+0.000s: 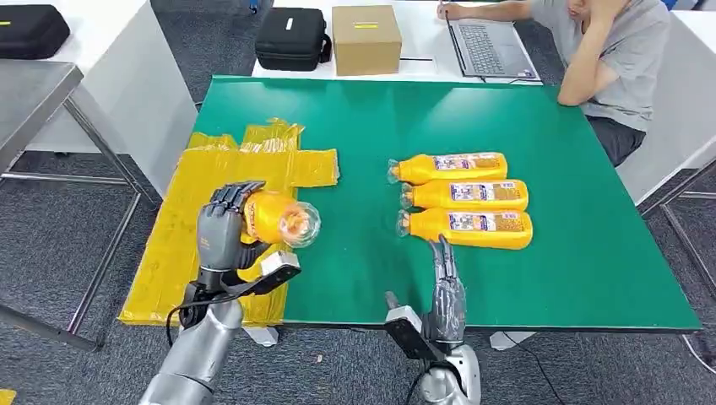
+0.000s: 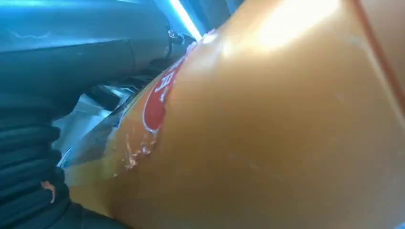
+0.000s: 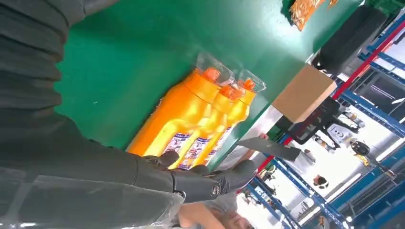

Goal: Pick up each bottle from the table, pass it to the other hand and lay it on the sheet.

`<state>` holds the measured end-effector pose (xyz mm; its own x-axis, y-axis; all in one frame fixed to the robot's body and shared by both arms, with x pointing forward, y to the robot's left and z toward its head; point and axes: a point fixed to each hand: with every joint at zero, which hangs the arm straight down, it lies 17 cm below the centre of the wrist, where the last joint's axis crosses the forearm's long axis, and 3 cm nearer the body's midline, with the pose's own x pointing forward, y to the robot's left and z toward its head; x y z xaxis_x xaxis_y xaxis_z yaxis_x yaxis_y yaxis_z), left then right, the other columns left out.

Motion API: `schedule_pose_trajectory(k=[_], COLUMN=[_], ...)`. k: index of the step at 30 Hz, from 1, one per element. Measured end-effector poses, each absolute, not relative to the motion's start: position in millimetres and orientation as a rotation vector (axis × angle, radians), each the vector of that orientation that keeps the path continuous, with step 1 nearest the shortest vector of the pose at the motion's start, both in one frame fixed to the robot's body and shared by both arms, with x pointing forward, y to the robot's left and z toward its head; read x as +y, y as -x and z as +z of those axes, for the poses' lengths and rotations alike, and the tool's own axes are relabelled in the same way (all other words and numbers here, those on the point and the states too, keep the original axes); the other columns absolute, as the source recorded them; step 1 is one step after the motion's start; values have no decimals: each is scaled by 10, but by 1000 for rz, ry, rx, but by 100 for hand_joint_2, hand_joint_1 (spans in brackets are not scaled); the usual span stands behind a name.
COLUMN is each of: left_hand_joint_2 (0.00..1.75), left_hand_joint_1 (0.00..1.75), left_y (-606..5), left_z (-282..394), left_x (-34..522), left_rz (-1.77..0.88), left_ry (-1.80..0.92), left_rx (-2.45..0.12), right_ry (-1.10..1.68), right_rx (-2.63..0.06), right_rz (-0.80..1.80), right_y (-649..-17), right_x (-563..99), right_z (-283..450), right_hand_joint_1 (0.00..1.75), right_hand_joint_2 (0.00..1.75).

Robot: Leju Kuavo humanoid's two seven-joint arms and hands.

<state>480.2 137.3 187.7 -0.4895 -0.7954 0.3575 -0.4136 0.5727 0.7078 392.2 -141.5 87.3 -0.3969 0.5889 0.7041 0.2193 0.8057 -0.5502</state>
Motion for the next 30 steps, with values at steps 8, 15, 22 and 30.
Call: schedule_pose_trajectory(k=[8, 15, 22, 30], left_hand_joint_2=[175, 175, 175, 175], left_hand_joint_1=[175, 175, 175, 175], left_y=[-4833, -4939, -5086, -5110], left_z=[1772, 1516, 1157, 661], left_x=[1517, 1563, 1881, 1618], left_rz=[-700, -864, -880, -1174], left_ry=[-984, -1115, -1275, -1315], left_rx=[-2066, -1875, -1546, -1408], right_ry=[594, 588, 584, 586], right_rx=[-1983, -1983, -1979, -1981], right_rz=[462, 448, 437, 437], right_y=[-3922, -3939, -3940, -3969], right_x=[-1379, -1382, -1391, -1395], right_z=[881, 895, 887, 897], right_hand_joint_1=[0, 0, 0, 0], right_hand_joint_2=[175, 175, 175, 175])
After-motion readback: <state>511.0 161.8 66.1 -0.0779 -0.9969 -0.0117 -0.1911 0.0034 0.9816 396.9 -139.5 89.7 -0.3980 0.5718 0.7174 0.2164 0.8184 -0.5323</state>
